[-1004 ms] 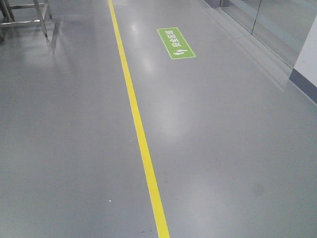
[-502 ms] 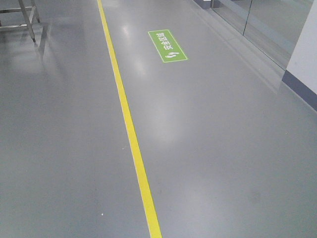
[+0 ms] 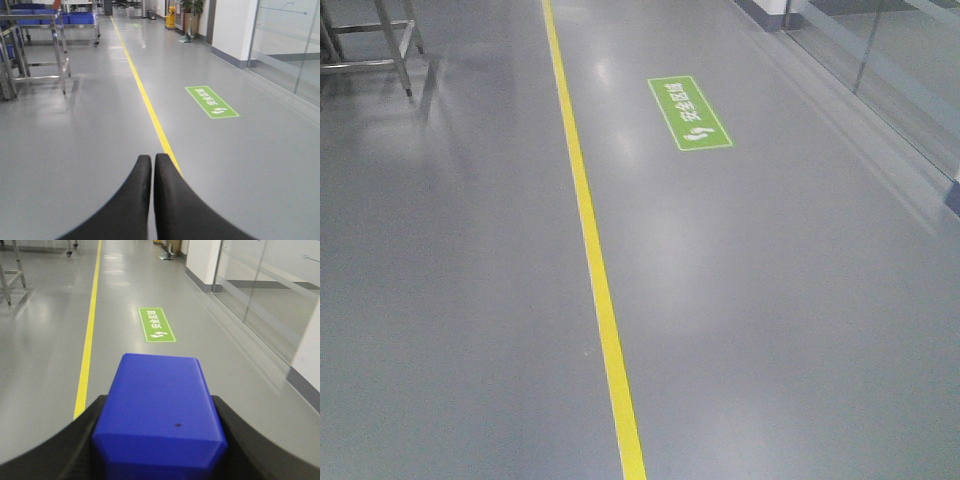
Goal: Pour parts from conveyor to right shelf
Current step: 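Drive the base away from the belt holding the block in the right gripper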
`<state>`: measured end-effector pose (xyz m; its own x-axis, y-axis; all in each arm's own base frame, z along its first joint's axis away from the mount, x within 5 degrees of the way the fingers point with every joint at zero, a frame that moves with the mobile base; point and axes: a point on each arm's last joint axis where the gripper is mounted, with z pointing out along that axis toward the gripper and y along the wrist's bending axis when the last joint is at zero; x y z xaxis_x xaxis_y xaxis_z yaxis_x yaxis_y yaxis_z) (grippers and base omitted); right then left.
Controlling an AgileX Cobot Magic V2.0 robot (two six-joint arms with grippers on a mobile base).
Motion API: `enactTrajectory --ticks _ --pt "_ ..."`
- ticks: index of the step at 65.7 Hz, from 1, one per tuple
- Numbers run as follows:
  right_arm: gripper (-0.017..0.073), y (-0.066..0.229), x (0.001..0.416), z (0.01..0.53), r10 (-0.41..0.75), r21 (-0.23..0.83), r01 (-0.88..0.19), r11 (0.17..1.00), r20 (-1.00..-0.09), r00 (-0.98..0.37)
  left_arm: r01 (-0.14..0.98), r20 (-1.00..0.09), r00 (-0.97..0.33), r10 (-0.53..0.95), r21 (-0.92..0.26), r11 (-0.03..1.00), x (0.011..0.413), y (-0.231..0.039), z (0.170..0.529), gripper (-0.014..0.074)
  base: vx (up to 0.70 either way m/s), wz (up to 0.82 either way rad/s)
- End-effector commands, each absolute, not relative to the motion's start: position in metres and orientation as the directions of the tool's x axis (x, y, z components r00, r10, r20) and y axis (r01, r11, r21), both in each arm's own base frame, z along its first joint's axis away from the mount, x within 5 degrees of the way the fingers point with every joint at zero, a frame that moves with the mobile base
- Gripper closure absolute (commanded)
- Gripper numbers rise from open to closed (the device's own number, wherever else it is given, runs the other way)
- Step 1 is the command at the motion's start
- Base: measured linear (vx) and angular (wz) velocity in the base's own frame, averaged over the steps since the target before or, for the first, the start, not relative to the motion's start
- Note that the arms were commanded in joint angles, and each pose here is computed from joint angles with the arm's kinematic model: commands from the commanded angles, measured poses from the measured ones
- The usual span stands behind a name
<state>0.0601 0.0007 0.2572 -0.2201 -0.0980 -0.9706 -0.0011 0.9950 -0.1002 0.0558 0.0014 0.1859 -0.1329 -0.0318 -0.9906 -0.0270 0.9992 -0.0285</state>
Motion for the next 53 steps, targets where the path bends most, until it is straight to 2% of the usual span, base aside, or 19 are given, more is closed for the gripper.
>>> enactTrajectory --ticks 1,53 --pt "0.0564 -0.0005 0.0613 0.2731 -0.104 -0.108 0.022 0.994 -0.986 -0.13 -0.018 -0.999 -0.025 -0.046 -0.045 0.999 0.055 0.0009 0.2002 0.06 0.6 0.24" --pt "0.0564 -0.0005 0.0613 0.2731 -0.104 -0.108 0.022 0.994 -0.986 -0.13 -0.018 -0.999 -0.025 -0.046 -0.045 0.999 0.055 0.0009 0.2002 0.06 0.67 0.23"
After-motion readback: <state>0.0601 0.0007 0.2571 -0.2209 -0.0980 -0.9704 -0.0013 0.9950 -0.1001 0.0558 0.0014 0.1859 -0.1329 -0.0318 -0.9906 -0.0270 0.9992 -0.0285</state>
